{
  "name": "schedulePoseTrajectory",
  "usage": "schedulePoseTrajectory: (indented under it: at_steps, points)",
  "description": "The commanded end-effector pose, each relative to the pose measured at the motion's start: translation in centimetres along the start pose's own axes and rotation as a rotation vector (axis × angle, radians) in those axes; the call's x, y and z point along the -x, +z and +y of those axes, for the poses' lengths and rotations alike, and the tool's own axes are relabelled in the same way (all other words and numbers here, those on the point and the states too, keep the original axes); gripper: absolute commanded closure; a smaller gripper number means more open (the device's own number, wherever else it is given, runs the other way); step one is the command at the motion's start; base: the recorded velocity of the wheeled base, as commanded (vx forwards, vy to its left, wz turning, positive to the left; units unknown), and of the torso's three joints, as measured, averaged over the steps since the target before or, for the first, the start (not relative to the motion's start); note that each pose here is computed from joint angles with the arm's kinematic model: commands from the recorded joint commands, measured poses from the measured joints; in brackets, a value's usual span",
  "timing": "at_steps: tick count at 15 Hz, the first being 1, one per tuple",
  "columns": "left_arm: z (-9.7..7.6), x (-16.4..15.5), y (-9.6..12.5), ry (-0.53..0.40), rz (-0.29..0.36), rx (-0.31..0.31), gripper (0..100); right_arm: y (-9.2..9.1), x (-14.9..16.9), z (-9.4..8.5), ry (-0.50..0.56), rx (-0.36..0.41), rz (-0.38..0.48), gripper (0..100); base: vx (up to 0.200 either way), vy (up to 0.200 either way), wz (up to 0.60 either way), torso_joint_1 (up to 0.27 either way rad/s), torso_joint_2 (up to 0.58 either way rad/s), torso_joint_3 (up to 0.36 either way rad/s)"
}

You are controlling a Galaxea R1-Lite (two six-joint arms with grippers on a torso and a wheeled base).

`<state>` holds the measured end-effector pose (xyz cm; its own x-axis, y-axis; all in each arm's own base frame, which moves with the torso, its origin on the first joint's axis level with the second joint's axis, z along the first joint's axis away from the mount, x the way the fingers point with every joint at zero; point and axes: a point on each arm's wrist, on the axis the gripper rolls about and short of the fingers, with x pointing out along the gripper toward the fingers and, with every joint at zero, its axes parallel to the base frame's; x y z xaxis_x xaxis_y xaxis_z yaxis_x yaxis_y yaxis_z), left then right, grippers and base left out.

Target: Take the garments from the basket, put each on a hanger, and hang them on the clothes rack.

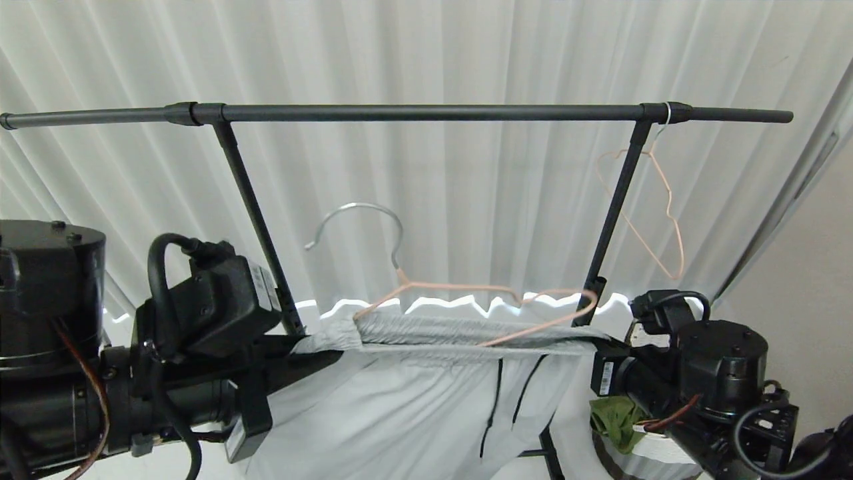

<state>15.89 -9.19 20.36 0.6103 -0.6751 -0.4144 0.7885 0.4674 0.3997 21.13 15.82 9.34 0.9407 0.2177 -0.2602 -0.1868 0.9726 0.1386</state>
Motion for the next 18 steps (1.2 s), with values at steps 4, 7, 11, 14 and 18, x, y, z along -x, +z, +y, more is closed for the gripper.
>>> schedulePoseTrajectory:
  at_steps: [4, 7, 11, 14, 18]
  points:
    - [-1.7, 0.0, -2.6, -0.037, 0.089, -0.08, 100, 0.3, 1.8, -1.0, 0.008, 0.021, -0.005, 100, 0.0, 0.0, 0.0, 0.0, 0.0, 0.0]
    - [-2.1, -0.2, -3.5, -0.014, 0.157, -0.117, 100, 0.5, 2.7, -1.3, 0.048, 0.054, 0.0, 100, 0.0, 0.0, 0.0, 0.0, 0.0, 0.0]
    - [-2.6, -0.9, -4.7, -0.051, 0.223, -0.219, 100, 1.0, 3.3, -0.5, 0.152, 0.151, -0.016, 100, 0.0, 0.0, 0.0, 0.0, 0.0, 0.0]
    - [-2.6, -1.8, -5.4, -0.058, 0.295, -0.274, 100, 0.8, 4.0, 0.5, 0.263, 0.258, -0.011, 100, 0.0, 0.0, 0.0, 0.0, 0.0, 0.0]
    - [-2.6, -2.7, -5.9, -0.067, 0.346, -0.266, 100, 1.7, 4.5, 3.3, 0.366, 0.339, -0.027, 100, 0.0, 0.0, 0.0, 0.0, 0.0, 0.0]
